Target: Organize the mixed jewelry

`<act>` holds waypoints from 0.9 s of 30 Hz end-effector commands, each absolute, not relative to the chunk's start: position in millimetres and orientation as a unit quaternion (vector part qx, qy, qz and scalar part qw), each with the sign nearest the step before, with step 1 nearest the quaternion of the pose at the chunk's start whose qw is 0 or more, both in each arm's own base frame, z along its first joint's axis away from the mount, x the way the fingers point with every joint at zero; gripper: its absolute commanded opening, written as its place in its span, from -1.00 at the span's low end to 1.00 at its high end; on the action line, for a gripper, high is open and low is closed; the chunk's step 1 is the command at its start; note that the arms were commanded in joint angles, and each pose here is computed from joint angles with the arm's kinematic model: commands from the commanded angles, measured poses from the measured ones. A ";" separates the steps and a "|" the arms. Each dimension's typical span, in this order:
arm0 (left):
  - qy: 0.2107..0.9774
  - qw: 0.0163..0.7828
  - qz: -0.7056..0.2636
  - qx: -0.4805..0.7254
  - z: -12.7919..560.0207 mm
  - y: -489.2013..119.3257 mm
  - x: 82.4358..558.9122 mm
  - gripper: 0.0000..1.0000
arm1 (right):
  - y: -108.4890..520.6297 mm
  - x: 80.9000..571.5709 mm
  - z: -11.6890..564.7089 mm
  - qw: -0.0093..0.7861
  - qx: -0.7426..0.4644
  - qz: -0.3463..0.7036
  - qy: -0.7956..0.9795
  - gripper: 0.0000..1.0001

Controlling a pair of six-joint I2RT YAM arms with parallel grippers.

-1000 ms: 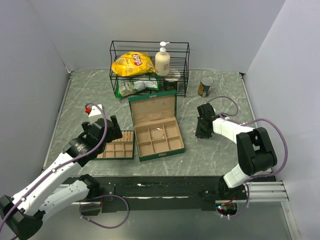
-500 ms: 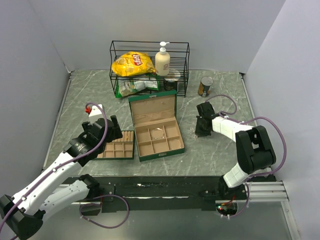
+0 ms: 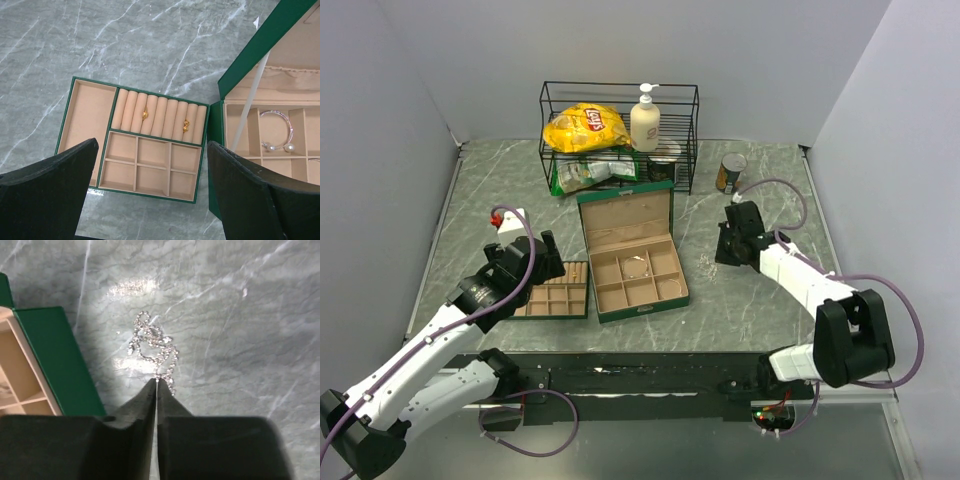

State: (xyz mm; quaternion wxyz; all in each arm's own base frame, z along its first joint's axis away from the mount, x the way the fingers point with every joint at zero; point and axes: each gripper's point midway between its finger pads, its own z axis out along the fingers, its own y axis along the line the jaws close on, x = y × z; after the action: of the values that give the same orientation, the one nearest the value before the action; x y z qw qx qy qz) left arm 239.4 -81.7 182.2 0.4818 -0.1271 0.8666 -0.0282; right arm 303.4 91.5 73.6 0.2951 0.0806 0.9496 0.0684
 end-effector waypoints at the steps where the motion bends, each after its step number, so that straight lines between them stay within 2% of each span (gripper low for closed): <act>1: 0.856 0.498 -0.044 -0.133 197.7 -83.5 243.1 0.93 | 87.6 300.9 67.0 0.272 0.079 0.052 0.958 -0.23; 3: 0.856 0.498 -0.044 -0.133 198.1 -83.4 243.0 0.93 | 87.9 300.6 54.7 0.252 0.080 0.045 0.963 -0.04; 6: 0.856 0.498 -0.043 -0.133 197.9 -83.1 242.9 0.93 | 91.7 299.8 45.0 0.241 0.069 0.036 0.967 0.09; 13: 0.857 0.497 -0.042 -0.132 197.2 -83.2 243.1 0.93 | 102.8 301.1 38.7 0.226 0.039 -0.022 0.973 0.10; 16: 0.857 0.497 -0.042 -0.133 197.2 -83.3 243.1 0.93 | 102.3 299.6 32.6 0.210 0.041 -0.043 0.976 0.04; 27: 0.856 0.498 -0.043 -0.132 198.2 -83.6 242.9 0.93 | 105.0 287.3 14.9 0.183 0.049 -0.051 0.981 0.00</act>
State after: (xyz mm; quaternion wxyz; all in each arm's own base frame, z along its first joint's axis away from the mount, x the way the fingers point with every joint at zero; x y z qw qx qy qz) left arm 239.3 -81.6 182.7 0.4824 -0.1274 0.8662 -0.0288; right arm 292.2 107.3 15.2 0.1827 0.0394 0.9816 -0.0398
